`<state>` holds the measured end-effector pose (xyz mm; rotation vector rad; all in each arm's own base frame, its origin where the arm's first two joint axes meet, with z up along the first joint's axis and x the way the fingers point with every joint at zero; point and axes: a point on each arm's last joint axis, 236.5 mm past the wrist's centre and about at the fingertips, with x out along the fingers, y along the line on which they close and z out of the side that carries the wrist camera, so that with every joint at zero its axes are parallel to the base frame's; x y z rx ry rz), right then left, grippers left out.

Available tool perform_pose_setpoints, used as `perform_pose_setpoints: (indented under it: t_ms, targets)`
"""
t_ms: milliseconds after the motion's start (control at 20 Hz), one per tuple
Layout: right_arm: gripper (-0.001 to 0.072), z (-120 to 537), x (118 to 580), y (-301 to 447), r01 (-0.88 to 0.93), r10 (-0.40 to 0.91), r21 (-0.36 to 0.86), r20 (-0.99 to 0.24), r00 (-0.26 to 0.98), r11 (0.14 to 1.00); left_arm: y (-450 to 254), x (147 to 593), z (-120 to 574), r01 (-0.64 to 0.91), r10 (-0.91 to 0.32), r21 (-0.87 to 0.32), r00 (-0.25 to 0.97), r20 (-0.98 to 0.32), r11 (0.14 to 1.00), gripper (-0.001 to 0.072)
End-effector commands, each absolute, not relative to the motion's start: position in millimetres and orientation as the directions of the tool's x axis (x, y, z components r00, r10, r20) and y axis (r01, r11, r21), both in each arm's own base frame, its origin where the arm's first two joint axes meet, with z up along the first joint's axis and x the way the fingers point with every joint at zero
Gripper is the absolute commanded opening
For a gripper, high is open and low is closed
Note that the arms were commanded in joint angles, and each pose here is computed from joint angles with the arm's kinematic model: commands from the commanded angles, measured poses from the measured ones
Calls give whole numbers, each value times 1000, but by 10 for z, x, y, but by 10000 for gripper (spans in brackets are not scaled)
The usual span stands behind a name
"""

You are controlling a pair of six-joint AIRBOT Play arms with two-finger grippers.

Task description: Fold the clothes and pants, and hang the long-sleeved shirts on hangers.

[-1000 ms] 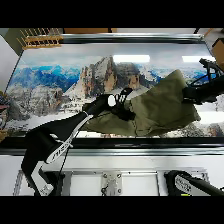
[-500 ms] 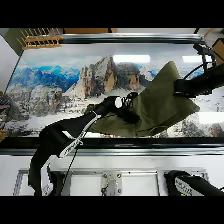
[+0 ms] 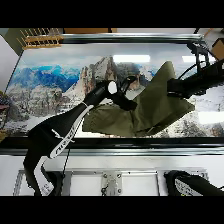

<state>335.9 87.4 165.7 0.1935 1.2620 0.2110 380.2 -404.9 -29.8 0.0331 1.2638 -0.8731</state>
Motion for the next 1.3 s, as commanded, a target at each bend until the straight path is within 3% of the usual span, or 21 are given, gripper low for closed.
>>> perform_pose_setpoints:
  t_ms: [0,550,1250]
  targets:
    - [11,1669,3322,1094,-78,284,273,-916,283,959,-3672,4142,107,575,-545,-376,148,-826,727,18]
    - [11,1657,3241,2633,-206,471,426,-832,294,881,-2166,4801,917,386,-496,-357,362,-789,850,18]
    - [23,927,2931,4805,-139,751,738,-645,142,660,-1042,4926,1518,248,-410,-326,527,-745,912,18]
